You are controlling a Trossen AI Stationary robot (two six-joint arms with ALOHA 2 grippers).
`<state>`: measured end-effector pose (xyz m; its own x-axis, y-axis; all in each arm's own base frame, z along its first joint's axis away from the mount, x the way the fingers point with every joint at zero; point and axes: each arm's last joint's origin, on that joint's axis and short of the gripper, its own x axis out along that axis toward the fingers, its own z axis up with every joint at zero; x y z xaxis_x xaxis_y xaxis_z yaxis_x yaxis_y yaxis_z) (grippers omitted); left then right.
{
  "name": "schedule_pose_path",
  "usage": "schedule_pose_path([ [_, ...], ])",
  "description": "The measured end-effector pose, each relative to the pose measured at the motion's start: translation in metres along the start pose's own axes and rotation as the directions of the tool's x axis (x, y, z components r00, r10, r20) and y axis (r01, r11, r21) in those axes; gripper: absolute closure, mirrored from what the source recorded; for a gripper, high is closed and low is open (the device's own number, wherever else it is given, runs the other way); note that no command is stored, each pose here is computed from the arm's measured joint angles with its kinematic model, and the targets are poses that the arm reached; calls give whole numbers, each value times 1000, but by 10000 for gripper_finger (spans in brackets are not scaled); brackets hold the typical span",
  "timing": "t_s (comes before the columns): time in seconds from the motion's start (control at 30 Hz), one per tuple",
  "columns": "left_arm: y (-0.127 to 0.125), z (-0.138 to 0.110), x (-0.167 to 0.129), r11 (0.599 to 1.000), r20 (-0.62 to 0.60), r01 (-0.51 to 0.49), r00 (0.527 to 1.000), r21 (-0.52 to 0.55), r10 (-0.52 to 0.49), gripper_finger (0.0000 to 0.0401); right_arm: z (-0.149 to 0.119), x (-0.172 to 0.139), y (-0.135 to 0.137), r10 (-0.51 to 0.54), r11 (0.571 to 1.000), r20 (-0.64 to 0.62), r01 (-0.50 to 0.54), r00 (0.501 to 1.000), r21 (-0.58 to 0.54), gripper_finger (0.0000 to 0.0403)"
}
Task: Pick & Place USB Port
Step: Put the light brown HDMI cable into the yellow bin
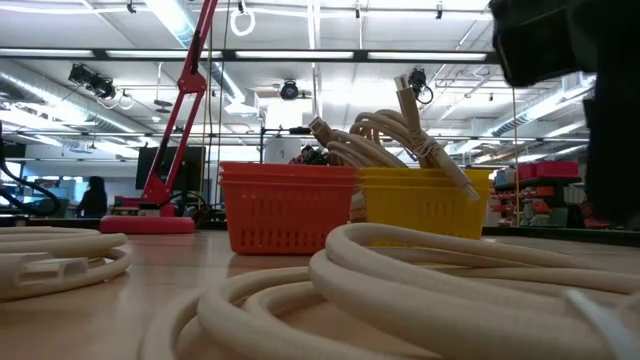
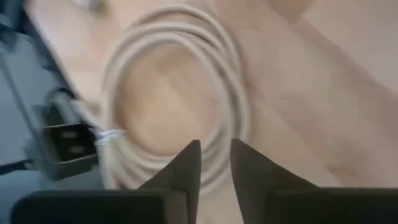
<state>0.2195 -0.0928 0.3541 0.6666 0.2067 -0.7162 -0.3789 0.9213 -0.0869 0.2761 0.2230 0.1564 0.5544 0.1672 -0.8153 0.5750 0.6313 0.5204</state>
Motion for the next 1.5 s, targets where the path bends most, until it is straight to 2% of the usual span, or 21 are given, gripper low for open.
schedule_pose_path([
  [0.3,0,0,0,1000,0,0,1000,1,0,350,9,26,-4,12,1000,-44,-12,999,13,246],
  [0.5,0,0,0,1000,1,-2,1000,2,2,350,10,39,-8,5,1000,-52,-4,999,27,236],
  [0.6,0,0,0,1000,0,-4,1000,4,4,350,11,45,-12,-26,999,-58,28,998,32,265],
  [0.73,0,0,0,1000,-4,-4,1000,6,4,350,15,49,-17,-56,998,-90,57,994,7,376],
  [0.9,0,0,0,1000,-4,-4,1000,7,4,350,20,47,-15,-27,1000,-110,25,994,-17,395],
  [0.97,0,0,0,1000,-4,-4,1000,7,4,350,22,43,-10,-18,1000,-100,15,995,-25,397],
  [1.07,0,0,0,1000,0,-8,1000,6,8,350,26,30,-6,-82,995,-80,77,993,-61,399],
  [1.23,1,0,0,1000,10,-17,1000,7,17,350,41,-7,17,-147,984,-51,140,988,-113,399],
  [1.33,0,1,0,1000,13,-15,1000,8,15,350,49,-30,32,-138,981,-7,136,990,-141,399],
  [1.43,1,1,0,1000,13,-16,1000,8,16,350,60,-64,49,-87,984,72,96,994,-147,399],
  [1.5,1,1,0,1000,14,-16,1000,10,16,350,68,-88,56,-86,982,141,107,986,-155,399],
])
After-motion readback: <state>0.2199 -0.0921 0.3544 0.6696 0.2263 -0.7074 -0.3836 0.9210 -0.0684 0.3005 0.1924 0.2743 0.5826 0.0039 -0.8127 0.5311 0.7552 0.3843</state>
